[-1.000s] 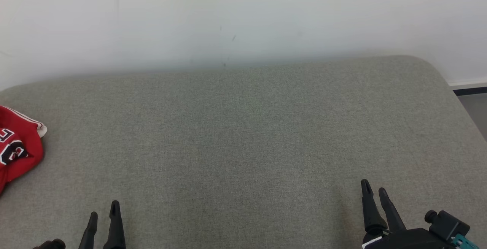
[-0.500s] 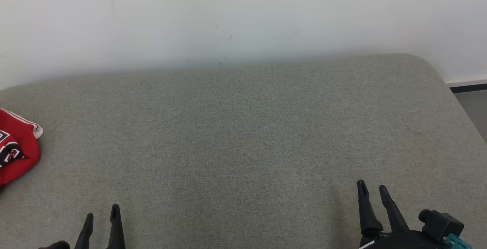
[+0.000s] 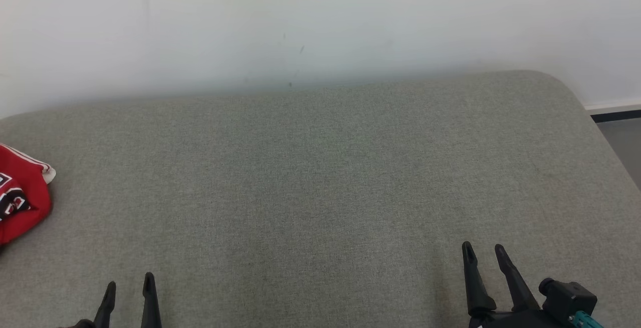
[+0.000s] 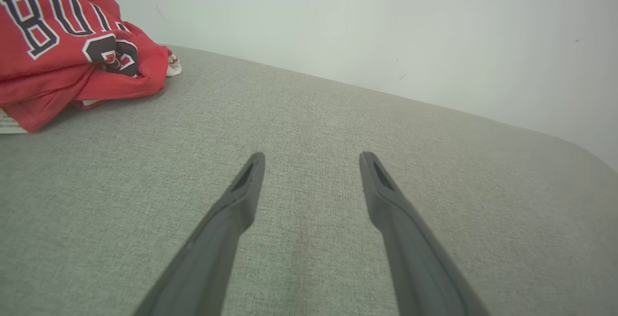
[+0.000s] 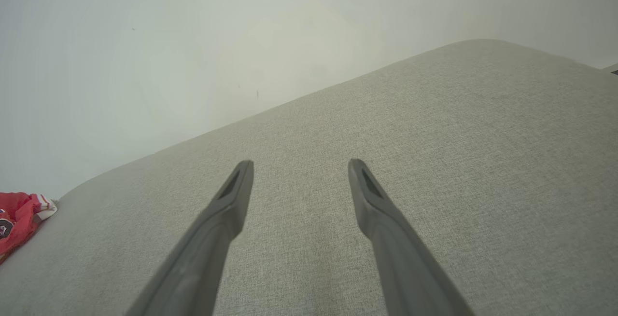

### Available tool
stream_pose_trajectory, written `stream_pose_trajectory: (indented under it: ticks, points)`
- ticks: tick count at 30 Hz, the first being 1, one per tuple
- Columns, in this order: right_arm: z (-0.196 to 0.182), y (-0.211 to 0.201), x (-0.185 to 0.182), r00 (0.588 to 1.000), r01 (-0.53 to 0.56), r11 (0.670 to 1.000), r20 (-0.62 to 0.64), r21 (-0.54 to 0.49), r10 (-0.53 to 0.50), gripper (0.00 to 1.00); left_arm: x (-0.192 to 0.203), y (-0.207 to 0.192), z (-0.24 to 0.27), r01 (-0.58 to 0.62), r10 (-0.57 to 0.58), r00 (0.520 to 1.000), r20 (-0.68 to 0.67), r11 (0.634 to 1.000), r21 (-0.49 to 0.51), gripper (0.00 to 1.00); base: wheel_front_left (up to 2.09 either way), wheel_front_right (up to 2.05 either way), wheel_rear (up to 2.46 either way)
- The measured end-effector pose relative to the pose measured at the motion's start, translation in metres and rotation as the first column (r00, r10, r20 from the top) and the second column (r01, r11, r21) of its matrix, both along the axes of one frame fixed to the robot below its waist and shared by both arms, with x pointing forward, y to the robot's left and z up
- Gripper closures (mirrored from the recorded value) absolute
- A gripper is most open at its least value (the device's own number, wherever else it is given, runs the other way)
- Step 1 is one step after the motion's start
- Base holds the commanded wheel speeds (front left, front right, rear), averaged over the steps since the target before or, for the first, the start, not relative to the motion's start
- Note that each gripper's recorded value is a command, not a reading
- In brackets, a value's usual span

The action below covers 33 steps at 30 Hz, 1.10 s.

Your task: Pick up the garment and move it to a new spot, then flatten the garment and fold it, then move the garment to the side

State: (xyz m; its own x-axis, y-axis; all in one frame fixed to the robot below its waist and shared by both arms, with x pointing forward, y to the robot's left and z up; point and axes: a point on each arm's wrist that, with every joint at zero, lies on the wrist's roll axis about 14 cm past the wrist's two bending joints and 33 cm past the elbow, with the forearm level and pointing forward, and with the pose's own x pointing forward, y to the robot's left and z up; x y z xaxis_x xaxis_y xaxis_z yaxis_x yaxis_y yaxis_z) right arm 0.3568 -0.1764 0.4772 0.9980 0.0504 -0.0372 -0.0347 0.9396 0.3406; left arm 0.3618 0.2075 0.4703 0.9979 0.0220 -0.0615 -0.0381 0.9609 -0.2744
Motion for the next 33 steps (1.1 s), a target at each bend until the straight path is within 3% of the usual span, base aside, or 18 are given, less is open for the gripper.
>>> stream_pose_trajectory:
  ticks: [33]
  points:
    - [-0.0013,0.0072,-0.0083,0.997,-0.053,0.964,0.032,-0.261,0.064,0.00,-0.0093,0.0047,-0.0059,0.030,-0.030,1.000,-0.005,0.967,0.253,0.00,0.00,0.00,0.00]
